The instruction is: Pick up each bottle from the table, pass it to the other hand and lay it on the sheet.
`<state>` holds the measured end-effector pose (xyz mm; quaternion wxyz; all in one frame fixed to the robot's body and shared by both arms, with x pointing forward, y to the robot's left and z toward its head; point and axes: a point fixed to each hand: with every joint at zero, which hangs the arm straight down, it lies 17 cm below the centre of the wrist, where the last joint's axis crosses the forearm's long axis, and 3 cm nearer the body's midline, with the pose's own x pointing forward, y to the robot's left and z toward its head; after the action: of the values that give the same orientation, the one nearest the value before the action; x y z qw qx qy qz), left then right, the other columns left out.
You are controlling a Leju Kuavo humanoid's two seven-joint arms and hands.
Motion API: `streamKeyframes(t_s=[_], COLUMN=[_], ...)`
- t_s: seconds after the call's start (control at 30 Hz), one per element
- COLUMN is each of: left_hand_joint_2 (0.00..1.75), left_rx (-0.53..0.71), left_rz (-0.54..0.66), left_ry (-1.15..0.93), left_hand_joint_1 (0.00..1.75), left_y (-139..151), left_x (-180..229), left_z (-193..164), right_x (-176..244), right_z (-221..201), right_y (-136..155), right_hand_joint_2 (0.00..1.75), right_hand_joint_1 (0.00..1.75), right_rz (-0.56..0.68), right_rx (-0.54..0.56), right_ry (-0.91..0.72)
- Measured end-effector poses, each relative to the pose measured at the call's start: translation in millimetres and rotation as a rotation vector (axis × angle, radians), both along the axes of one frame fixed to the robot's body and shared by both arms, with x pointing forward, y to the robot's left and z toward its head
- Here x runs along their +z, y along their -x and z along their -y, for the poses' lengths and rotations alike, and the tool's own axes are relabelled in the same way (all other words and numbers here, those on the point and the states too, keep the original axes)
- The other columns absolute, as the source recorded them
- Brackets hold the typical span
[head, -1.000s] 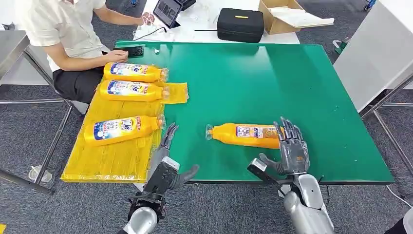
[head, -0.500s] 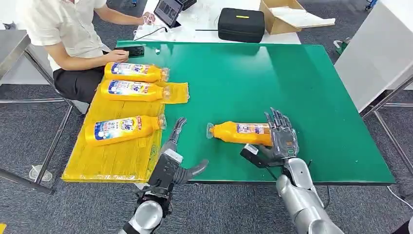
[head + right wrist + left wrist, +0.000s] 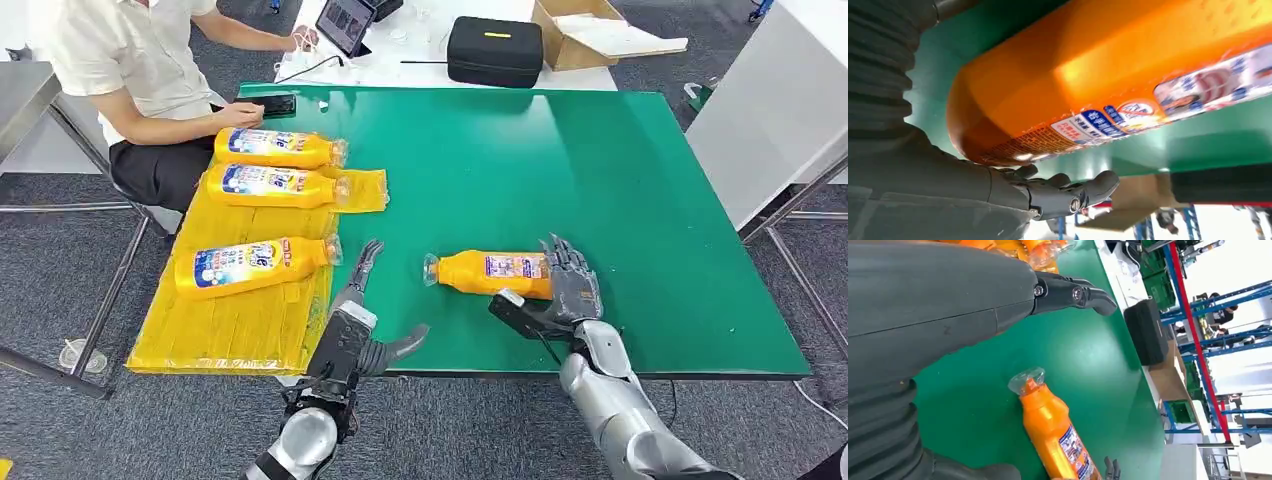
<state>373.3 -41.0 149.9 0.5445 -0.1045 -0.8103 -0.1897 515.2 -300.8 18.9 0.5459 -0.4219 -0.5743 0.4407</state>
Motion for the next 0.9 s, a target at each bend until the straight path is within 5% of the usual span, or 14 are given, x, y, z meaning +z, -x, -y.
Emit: streamKeyframes(t_s=[0.13, 0.17, 0.2, 0.6, 0.9], left_hand_joint_2=[1.75, 1.75, 1.75, 1.75, 1.75], left_rx=[0.0, 0.0, -0.001, -0.025, 0.012], left_rz=[-0.001, -0.004, -0.002, -0.03, -0.043], left_ry=[-0.001, -0.001, -0.003, 0.026, 0.124], left_hand_joint_1=[0.0, 0.0, 0.0, 0.0, 0.0], left_y=[0.0, -0.1, -1.3, -2.5, -9.0], left_x=[-0.4, -1.3, -0.6, 0.7, 8.9], left_z=[0.0, 0.0, 0.4, 3.0, -9.5], right_x=[-0.1, -1.4, -7.3, -8.4, 1.8], right_z=[1.4, 2.8, 4.6, 4.1, -61.8], right_y=[-0.6, -0.8, -2.0, -8.0, 12.0], right_hand_joint_2=[1.75, 1.75, 1.75, 1.75, 1.75], right_hand_joint_1=[0.0, 0.31, 1.75, 1.75, 1.75], right_rz=[-0.003, -0.01, -0.046, -0.111, -0.17], right_rx=[-0.002, -0.005, -0.003, 0.052, 0.246], right_ry=[0.002, 0.004, 0.018, -0.075, -0.678])
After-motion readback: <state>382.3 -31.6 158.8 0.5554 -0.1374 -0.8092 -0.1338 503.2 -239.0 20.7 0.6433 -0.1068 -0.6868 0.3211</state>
